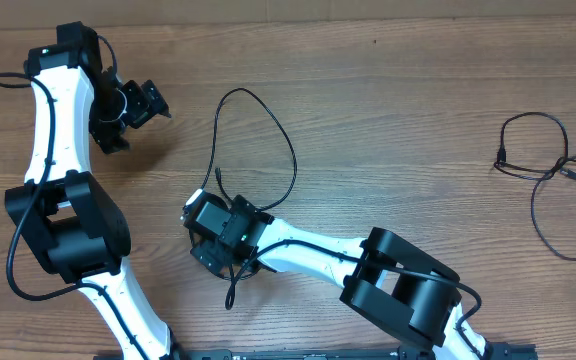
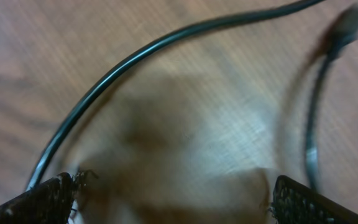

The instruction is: Untangle cables

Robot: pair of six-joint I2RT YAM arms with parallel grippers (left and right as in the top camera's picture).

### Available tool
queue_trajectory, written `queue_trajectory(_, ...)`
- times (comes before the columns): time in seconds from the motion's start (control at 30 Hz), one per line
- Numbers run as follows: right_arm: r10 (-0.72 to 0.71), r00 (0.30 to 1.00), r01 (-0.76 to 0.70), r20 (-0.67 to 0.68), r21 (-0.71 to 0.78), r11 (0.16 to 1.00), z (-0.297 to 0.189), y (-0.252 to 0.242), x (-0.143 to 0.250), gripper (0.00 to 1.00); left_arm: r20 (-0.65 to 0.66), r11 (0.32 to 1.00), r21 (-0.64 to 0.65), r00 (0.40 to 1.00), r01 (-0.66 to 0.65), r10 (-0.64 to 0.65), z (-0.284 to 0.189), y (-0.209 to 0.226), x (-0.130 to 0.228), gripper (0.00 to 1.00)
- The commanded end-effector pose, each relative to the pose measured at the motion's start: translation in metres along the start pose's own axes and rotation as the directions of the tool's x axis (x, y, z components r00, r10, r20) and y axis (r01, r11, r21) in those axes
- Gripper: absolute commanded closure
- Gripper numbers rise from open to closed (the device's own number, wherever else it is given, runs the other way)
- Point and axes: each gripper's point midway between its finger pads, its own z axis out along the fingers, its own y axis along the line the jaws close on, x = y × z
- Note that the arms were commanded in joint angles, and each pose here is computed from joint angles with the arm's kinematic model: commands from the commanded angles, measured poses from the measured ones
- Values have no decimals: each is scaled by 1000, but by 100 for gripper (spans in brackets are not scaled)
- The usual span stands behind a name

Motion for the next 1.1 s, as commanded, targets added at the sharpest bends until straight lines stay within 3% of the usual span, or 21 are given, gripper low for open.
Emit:
queue_trajectory(0.0, 28, 998, -32, 48, 98, 995, -1, -30, -14, 0, -4, 1000, 8, 1000, 15, -15, -1, -4, 4, 0)
queue_trajectory(0.17, 53, 998, -58, 41, 115, 992, 0, -47, -13, 0, -4, 1000, 8, 1000, 15, -15, -1, -4, 4, 0)
queue_trajectory(0.4, -21, 997, 13, 68, 123, 992, 0, -50, -22, 0, -4, 1000, 8, 1000, 15, -15, -1, -4, 4, 0)
queue_trajectory(0.83, 40, 995, -53, 93, 139, 989, -14, -85, -37, 0, -4, 1000, 8, 1000, 15, -15, -1, -4, 4, 1)
queue_trajectory(1.07, 134, 989, -132, 56, -33, 991, -10, -103, -29, 0, -4, 1000, 8, 1000, 15, -15, -1, -4, 4, 1)
